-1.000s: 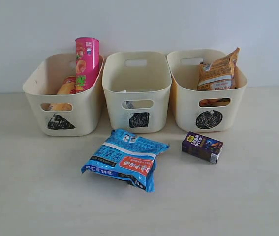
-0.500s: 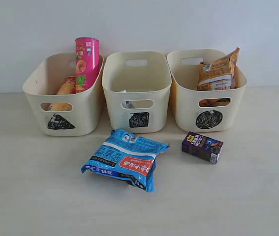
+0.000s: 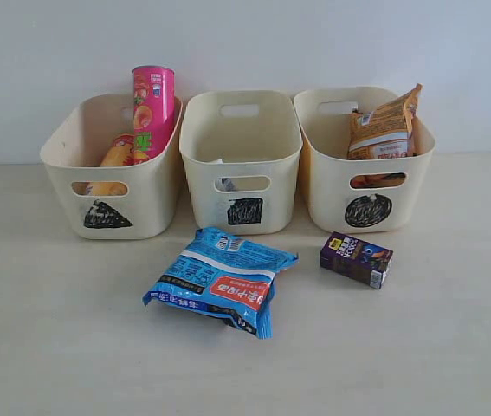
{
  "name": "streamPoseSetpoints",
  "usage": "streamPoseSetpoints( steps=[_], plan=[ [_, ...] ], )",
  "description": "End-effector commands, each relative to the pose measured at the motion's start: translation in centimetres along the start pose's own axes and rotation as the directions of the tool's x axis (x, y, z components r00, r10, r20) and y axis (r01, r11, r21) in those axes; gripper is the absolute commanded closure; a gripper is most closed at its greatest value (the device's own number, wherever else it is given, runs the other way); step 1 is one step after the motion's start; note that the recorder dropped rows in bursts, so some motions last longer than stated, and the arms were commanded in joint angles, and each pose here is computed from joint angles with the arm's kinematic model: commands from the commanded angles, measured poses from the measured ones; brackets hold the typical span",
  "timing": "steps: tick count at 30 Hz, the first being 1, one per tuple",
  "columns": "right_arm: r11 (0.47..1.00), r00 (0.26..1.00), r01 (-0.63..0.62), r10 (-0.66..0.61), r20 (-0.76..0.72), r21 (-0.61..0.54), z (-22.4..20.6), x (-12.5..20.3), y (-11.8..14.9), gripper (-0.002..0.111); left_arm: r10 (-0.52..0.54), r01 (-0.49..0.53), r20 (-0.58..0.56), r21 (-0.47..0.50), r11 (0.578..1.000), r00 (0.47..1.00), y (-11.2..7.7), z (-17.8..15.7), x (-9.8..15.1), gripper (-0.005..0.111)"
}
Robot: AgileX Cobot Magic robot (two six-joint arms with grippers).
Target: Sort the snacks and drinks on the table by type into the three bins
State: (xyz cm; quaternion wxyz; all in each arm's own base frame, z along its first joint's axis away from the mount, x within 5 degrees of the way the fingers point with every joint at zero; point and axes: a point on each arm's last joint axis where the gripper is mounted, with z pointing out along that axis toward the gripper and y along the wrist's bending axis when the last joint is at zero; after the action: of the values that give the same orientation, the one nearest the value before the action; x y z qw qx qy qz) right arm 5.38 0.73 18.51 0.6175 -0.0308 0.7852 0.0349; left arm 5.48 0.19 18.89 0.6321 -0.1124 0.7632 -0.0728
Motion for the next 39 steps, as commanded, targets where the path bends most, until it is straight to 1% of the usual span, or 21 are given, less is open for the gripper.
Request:
streamPoseSetpoints(
  steps=[1, 12, 15, 16, 18, 20, 22, 24, 25, 27, 30, 32, 33, 35, 36, 37, 39],
  plan=[
    [1.0, 1.0, 0.003, -0.003, 0.013, 0.003, 0.0, 0.0, 0.0, 0.107, -0.017, 0.018, -0.006, 0.003, 1.0, 1.0, 0.0, 0.0, 0.1, 0.103],
    [0.999, 0.999, 0.037, -0.037, 0.014, 0.01, 0.0, 0.0, -0.1, 0.107, -0.017, 0.018, -0.006, 0.003, 1.0, 1.0, 0.0, 0.0, 0.1, 0.103],
    [0.989, 0.986, 0.141, -0.144, 0.079, 0.044, 0.0, -0.6, -0.3, 0.107, -0.017, 0.018, -0.006, 0.003, 1.0, 1.0, 0.0, 0.0, 0.1, 0.103],
    [0.989, 0.981, 0.138, -0.145, 0.132, 0.056, -0.1, -1.1, -0.3, 0.107, -0.017, 0.018, -0.006, 0.003, 1.0, 1.0, 0.0, 0.0, 0.1, 0.103],
    [0.996, 0.971, 0.065, -0.077, 0.225, 0.06, -0.2, -2.0, -0.4, 0.107, -0.017, 0.018, -0.008, 0.002, 1.0, 1.0, 0.0, 0.0, 0.2, 0.103],
    [0.997, 0.947, -0.066, 0.051, 0.317, 0.038, -0.5, -2.7, -0.5, 0.107, -0.017, 0.018, -0.008, 0.002, 1.0, 1.0, 0.0, 0.0, 0.2, 0.103],
    [0.981, 0.899, -0.195, 0.179, 0.4, 0.0, -0.8, -3.4, -0.7, 0.107, -0.017, 0.018, -0.008, 0.002, 1.0, 1.0, 0.0, 0.0, 0.2, 0.103],
    [0.963, 0.844, -0.268, 0.249, 0.475, -0.028, -1.1, -4.1, -0.9, 0.107, -0.017, 0.018, -0.008, 0.002, 1.0, 1.0, 0.0, 0.0, 0.2, 0.103],
    [0.957, 0.826, -0.286, 0.267, 0.496, -0.038, -1.2, -4.3, -1.0, 0.107, -0.017, 0.018, -0.008, 0.002, 1.0, 1.0, 0.0, 0.0, 0.2, 0.103],
    [0.951, 0.825, -0.305, 0.289, 0.485, -0.048, -1.1, -4.2, -1.0, 0.107, -0.017, 0.018, -0.008, 0.002, 1.0, 1.0, 0.0, 0.0, 0.2, 0.103],
    [0.932, 0.848, -0.356, 0.353, 0.395, -0.07, -0.8, -3.4, -0.7, 0.107, -0.012, 0.012, -0.006, 0.003, 1.0, 1.0, 0.0, 0.0, 0.1, 0.103],
    [0.92, 0.848, -0.383, 0.384, 0.364, -0.078, -0.6, -3.2, -0.7, 0.107, 0.132, -0.132, -0.007, 0.004, 0.991, 0.991, 0.0, 0.0, 0.2, 0.103],
    [0.914, 0.852, -0.399, 0.401, 0.337, -0.078, -0.5, -3.0, -0.6, 0.107, 0.215, -0.215, -0.009, 0.004, 0.977, 0.977, 0.0, 0.0, 0.2, 0.103],
    [0.899, 0.85, -0.43, 0.435, 0.298, -0.086, -0.5, -3.5, -0.5, 0.107, 0.36, -0.36, -0.016, 0.006, 0.933, 0.933, 0.0, 0.0, 0.2, 0.103],
    [0.899, 0.853, -0.429, 0.436, 0.289, -0.09, -0.7, -4.8, -0.4, 0.107, 0.423, -0.423, -0.02, 0.009, 0.906, 0.906, 0.0, 0.0, 0.3, 0.103],
    [0.9, 0.853, -0.426, 0.434, 0.29, -0.093, -0.8, -5.5, -0.4, 0.107, 0.425, -0.425, -0.019, 0.01, 0.905, 0.905, 0.0, 0.0, 0.3, 0.103],
    [0.922, 0.877, -0.378, 0.386, 0.286, -0.086, -1.1, -8.6, -0.2, 0.107, 0.4, -0.399, -0.018, 0.018, 0.917, 0.916, -0.1, 0.0, 0.3, 0.103]
  ],
)
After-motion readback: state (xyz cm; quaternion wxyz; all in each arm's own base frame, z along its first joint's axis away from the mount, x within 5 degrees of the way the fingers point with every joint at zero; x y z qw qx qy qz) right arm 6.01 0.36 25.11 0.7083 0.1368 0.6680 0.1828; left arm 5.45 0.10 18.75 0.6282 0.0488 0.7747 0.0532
